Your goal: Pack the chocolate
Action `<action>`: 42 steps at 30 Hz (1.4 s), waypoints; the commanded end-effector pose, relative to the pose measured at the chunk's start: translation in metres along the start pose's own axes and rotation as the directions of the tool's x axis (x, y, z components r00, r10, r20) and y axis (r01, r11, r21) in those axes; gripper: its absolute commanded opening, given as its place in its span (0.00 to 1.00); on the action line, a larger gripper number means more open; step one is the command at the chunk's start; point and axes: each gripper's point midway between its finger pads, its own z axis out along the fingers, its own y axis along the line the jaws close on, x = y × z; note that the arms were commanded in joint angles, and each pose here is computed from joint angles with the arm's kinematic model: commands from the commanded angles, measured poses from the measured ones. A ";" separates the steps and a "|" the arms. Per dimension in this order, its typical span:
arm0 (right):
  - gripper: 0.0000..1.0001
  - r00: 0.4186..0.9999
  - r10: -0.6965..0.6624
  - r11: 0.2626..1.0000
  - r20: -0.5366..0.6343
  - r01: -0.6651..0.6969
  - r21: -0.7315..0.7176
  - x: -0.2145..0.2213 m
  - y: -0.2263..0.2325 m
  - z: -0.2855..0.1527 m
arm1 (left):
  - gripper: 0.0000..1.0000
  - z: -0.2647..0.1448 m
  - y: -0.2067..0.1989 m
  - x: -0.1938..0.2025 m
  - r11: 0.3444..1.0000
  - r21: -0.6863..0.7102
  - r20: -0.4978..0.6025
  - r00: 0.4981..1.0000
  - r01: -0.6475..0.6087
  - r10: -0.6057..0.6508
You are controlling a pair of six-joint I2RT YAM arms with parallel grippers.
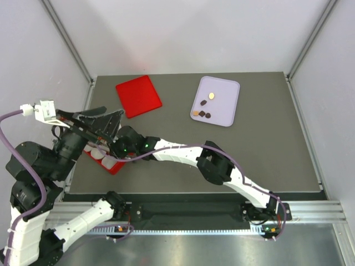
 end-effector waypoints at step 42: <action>0.37 0.903 -0.134 0.969 0.408 0.032 0.246 -0.139 -0.083 -0.154 | 0.99 0.027 0.012 0.022 0.997 -0.044 -0.039 0.998 -0.057 0.056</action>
